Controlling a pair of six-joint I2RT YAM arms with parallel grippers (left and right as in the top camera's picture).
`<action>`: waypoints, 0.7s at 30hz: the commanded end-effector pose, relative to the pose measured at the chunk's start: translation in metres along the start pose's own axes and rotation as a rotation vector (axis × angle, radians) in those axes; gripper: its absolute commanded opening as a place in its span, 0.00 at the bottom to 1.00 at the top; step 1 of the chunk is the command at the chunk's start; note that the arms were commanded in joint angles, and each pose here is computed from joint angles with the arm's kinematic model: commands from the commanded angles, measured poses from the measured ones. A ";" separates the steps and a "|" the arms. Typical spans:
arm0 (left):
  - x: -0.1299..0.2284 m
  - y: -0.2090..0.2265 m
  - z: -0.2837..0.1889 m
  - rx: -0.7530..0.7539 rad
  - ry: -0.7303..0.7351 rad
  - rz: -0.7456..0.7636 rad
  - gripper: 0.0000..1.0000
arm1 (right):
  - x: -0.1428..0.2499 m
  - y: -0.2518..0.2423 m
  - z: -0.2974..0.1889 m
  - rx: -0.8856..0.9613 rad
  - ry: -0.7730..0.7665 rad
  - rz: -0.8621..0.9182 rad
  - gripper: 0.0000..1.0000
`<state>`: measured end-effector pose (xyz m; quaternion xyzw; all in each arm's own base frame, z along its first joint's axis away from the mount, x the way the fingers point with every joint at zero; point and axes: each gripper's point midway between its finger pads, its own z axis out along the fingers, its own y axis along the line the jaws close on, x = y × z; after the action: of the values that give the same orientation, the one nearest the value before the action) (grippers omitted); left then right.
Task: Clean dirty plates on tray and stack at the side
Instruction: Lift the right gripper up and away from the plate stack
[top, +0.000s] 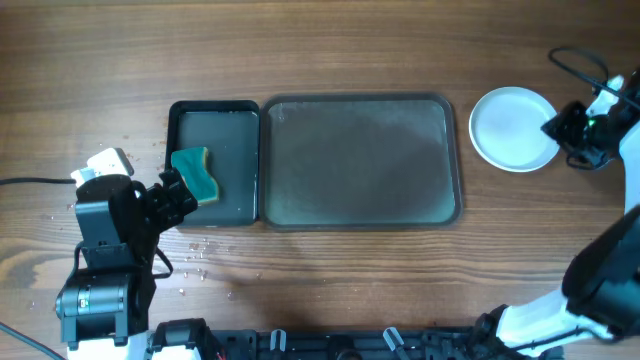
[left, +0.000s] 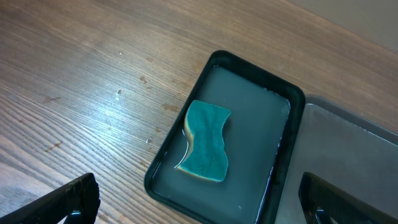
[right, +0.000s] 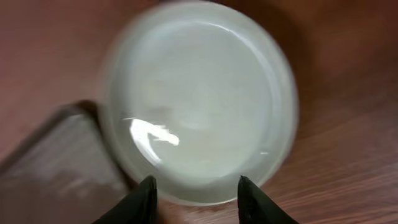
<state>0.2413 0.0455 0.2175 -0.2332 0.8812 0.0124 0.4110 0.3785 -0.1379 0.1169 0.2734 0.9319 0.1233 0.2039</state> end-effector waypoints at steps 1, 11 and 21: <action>-0.006 0.001 -0.003 -0.005 -0.020 0.004 1.00 | 0.019 0.062 -0.008 -0.126 0.036 -0.221 0.42; -0.006 0.001 -0.003 -0.005 -0.020 0.004 1.00 | 0.086 0.153 0.014 -0.150 0.148 -0.639 1.00; -0.006 0.001 -0.003 -0.005 -0.020 0.004 1.00 | 0.088 0.181 0.017 -0.191 0.098 -0.711 1.00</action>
<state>0.2412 0.0454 0.2175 -0.2331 0.8813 0.0123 0.4109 0.3959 0.0640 0.1327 -0.0834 0.9638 0.1553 0.2001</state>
